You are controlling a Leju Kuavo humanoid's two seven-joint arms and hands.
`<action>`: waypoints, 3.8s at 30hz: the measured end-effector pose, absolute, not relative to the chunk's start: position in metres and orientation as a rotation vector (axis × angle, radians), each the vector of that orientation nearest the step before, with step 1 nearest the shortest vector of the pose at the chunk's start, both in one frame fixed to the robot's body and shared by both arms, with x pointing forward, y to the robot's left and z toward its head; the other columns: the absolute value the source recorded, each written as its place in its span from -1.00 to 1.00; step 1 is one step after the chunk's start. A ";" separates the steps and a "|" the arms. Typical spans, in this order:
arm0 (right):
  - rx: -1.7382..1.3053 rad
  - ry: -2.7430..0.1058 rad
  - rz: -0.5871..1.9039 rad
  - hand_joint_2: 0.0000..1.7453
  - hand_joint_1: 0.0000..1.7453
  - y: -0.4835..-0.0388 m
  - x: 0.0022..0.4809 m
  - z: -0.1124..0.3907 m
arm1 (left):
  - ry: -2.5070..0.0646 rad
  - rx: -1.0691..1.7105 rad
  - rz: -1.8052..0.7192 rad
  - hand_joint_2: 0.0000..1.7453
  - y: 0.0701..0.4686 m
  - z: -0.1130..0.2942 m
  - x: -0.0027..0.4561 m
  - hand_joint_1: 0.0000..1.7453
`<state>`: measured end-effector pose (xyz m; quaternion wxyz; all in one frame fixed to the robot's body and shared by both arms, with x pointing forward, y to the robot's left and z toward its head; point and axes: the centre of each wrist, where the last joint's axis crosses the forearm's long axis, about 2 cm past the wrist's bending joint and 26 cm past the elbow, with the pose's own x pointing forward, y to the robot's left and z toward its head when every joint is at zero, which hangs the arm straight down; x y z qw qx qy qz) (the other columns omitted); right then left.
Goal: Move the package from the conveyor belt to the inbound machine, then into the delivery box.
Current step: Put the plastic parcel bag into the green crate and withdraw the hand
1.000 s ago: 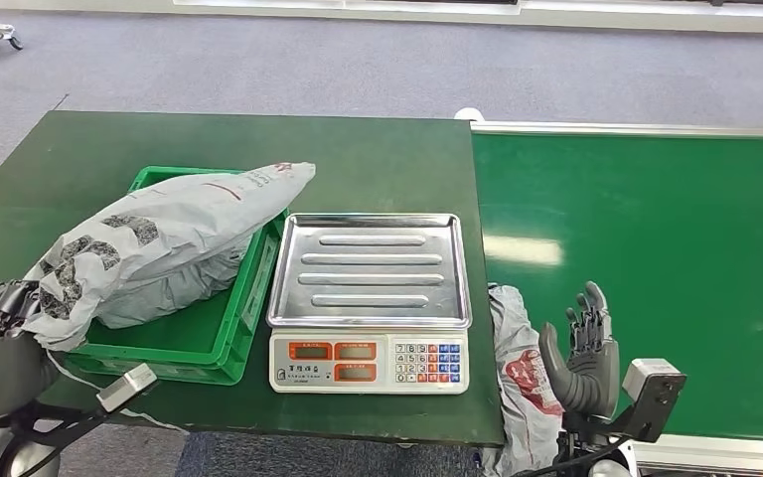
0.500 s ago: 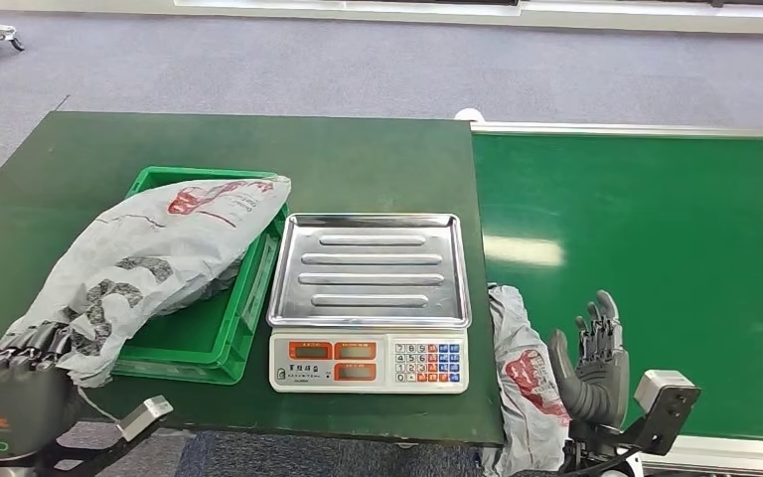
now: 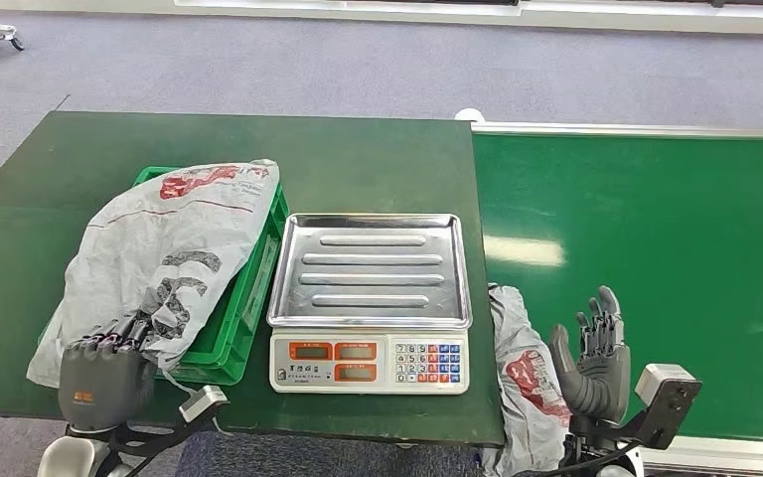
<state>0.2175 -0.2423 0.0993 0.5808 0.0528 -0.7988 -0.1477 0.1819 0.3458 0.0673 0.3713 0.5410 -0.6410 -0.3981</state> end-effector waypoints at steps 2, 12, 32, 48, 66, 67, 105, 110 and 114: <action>0.125 -1.865 -0.343 1.00 -1.00 -0.242 0.218 0.100 | -1.654 1.361 -1.011 1.00 0.339 0.063 0.186 1.00; 0.160 -1.870 -0.311 1.00 -1.00 -0.232 0.222 0.104 | -1.626 1.315 -1.071 1.00 0.301 0.047 0.227 1.00; 0.189 -1.878 -0.277 1.00 -1.00 -0.226 0.229 0.108 | -1.327 1.386 -1.167 1.00 0.296 0.047 0.304 1.00; 0.205 -1.882 -0.288 1.00 -1.00 -0.224 0.225 0.109 | -1.167 1.494 -1.222 1.00 0.337 0.052 0.316 -1.00; 0.179 -1.874 -0.332 1.00 -1.00 -0.235 0.210 0.107 | -1.491 1.168 -0.905 1.00 0.338 0.091 0.262 -1.00; 0.176 -1.873 -0.336 1.00 -1.00 -0.235 0.208 0.107 | -1.535 1.134 -0.858 1.00 0.335 0.097 0.255 -1.00; 0.318 -1.812 0.072 -1.00 -1.00 -0.131 0.296 0.129 | -1.816 -0.364 0.021 1.00 0.163 0.109 0.279 -1.00; 0.319 -1.799 0.113 -1.00 -1.00 -0.121 0.303 0.130 | -1.811 -0.327 0.015 1.00 0.161 0.107 0.279 -1.00; 0.314 -1.795 0.133 0.50 -1.00 -0.117 0.305 0.129 | -1.807 -0.318 0.020 1.00 0.161 0.107 0.279 -1.00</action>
